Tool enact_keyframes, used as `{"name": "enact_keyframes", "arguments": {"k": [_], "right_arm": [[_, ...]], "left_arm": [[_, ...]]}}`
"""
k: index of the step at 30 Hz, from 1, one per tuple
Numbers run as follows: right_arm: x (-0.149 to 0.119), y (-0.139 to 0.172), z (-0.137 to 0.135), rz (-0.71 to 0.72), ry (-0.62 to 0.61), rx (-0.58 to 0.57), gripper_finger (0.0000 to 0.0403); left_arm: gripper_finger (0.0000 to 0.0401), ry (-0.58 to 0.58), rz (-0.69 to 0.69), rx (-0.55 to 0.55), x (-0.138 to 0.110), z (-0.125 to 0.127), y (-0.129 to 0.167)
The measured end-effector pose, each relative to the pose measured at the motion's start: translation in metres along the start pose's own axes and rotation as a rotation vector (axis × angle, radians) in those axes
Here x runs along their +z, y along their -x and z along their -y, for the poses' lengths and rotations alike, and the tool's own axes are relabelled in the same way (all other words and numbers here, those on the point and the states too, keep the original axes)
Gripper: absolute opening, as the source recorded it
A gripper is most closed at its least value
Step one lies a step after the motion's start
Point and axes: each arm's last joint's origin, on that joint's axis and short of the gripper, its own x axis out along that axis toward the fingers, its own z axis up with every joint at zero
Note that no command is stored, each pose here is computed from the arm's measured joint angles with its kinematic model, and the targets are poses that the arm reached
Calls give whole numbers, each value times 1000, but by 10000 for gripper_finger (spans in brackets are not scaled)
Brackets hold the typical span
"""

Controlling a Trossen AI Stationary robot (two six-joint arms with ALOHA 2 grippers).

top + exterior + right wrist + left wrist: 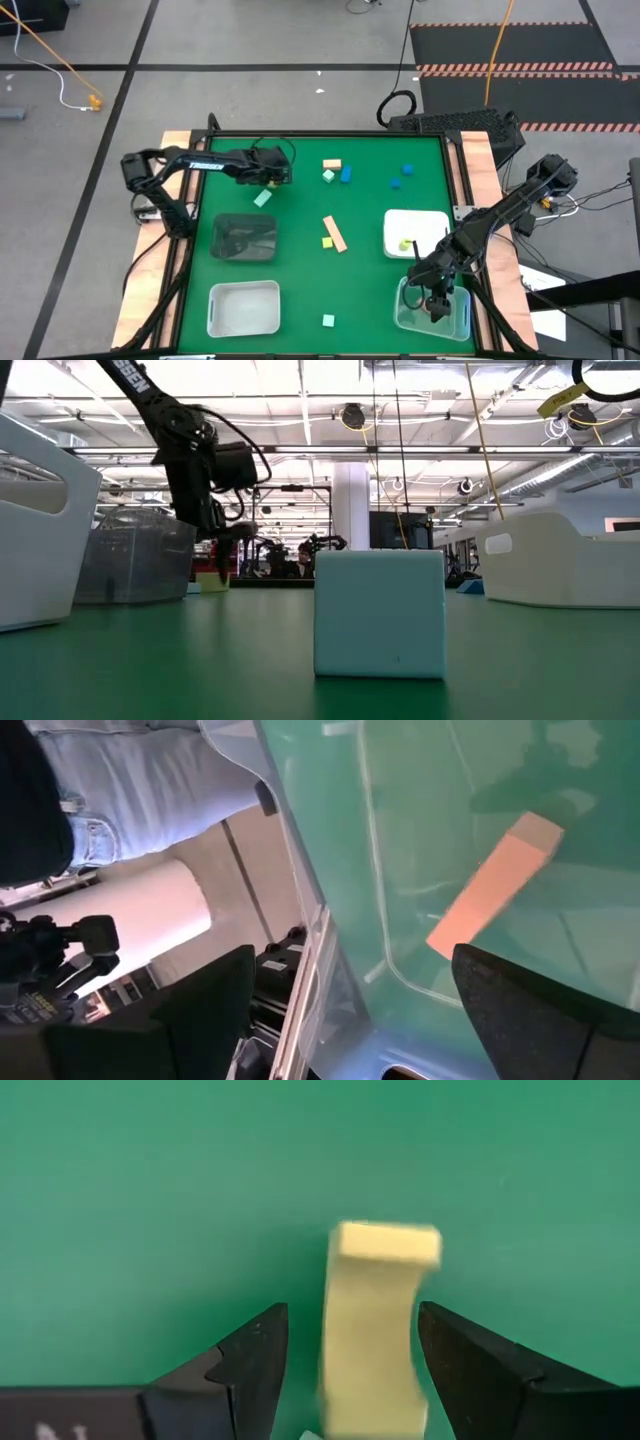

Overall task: Sort & place blocks by color
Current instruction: Put the top green block into the white bin

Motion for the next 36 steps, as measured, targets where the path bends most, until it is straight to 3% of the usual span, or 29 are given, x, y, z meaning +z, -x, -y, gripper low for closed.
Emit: {"name": "enact_keyframes", "arguments": {"k": [8, 11, 16, 24, 28, 36], "right_arm": [[1, 0, -2, 5, 11, 15, 327], [2, 0, -6, 15, 41, 54, 327], [3, 7, -22, 68, 200, 196, 327], [-13, 37, -39, 181, 362, 361, 327], [-22, 58, -43, 360, 433, 399, 327], [-27, 104, -41, 940, 580, 330, 327]], "left_arm": [[224, -27, -8, 31, -5, 2, -9], [203, -61, 0, 44, -8, 3, -8], [126, -87, -11, 59, -9, 1, -7], [126, -111, -13, 49, -9, 2, -7], [126, -105, -19, 16, -8, 1, 0], [126, -88, 80, -148, 1, 7, 37]]}}
